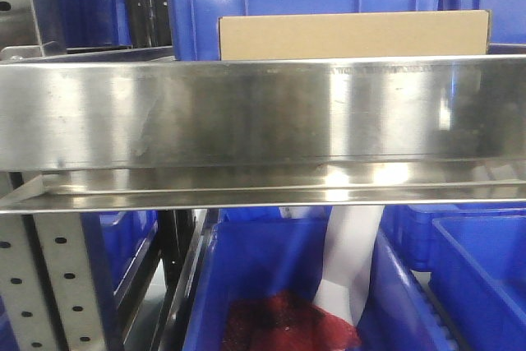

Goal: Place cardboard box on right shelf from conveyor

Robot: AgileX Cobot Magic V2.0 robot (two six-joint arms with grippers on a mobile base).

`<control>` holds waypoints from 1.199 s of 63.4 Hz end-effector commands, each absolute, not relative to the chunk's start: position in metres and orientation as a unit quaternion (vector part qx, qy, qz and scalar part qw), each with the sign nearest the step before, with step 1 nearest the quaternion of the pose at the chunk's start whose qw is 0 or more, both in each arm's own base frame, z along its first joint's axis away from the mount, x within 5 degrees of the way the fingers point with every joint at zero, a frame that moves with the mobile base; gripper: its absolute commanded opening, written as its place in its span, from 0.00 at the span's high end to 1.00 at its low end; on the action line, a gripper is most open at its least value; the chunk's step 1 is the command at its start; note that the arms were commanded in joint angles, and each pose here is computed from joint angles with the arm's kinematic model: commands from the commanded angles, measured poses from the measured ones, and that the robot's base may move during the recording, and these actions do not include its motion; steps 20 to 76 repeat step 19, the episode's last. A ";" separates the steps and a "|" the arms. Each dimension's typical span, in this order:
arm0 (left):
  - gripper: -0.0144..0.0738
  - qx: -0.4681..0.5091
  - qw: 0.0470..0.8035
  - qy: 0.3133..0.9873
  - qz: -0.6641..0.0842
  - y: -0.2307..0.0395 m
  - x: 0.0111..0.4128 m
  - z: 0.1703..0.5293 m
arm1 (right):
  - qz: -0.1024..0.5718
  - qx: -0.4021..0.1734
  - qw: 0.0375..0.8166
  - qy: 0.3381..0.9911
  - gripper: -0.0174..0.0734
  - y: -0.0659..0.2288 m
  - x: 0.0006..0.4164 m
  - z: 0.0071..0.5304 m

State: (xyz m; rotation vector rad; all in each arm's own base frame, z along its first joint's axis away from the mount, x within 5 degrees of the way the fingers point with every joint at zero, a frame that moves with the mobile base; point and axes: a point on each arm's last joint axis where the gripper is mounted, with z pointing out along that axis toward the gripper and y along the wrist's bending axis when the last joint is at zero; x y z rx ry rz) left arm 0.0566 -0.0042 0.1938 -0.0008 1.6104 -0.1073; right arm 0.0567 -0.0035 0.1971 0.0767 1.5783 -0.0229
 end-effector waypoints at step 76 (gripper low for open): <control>0.97 -0.005 0.725 0.687 -0.052 -0.004 0.056 0.203 | -0.017 0.032 0.741 0.670 0.74 -0.004 0.055 0.208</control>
